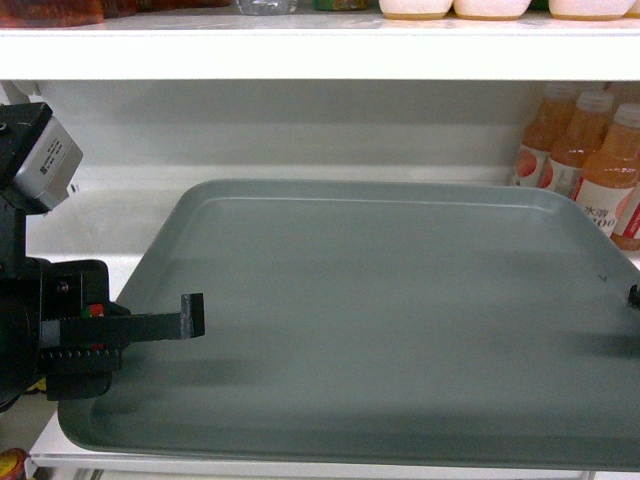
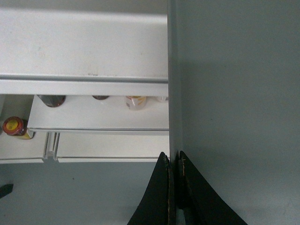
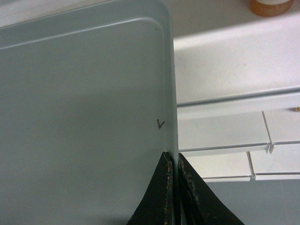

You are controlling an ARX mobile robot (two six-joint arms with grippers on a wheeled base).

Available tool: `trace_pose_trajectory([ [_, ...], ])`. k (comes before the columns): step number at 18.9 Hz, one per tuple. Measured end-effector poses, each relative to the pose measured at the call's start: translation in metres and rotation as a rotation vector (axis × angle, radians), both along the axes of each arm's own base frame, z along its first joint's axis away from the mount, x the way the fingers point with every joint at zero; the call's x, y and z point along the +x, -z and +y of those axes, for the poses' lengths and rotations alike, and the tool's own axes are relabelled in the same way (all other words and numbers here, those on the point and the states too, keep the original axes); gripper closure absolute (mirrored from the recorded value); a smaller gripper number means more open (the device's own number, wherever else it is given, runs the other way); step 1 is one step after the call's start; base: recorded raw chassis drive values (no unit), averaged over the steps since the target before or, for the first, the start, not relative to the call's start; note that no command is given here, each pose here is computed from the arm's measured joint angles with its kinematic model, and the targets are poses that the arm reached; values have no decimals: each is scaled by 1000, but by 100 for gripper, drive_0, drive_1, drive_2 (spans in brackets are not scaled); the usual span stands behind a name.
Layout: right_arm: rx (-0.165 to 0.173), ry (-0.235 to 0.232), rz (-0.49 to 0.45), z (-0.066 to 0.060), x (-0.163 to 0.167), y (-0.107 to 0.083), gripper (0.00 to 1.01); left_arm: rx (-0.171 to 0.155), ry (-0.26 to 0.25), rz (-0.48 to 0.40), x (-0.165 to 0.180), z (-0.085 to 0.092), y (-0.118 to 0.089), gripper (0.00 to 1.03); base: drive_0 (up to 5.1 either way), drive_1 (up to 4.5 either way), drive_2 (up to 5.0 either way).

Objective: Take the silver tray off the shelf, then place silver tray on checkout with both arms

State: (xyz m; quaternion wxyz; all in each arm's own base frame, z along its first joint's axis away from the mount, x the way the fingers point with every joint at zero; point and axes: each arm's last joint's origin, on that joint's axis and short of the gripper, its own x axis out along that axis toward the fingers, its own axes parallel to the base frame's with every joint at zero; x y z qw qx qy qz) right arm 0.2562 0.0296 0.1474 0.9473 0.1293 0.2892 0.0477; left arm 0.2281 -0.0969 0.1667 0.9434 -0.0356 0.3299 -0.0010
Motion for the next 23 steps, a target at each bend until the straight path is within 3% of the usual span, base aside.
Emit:
trace_pose_trajectory([
  [23,-1,-2,-3,1,-1,0,98,5,0,-1,-1,0,0,100,10,-420,439],
])
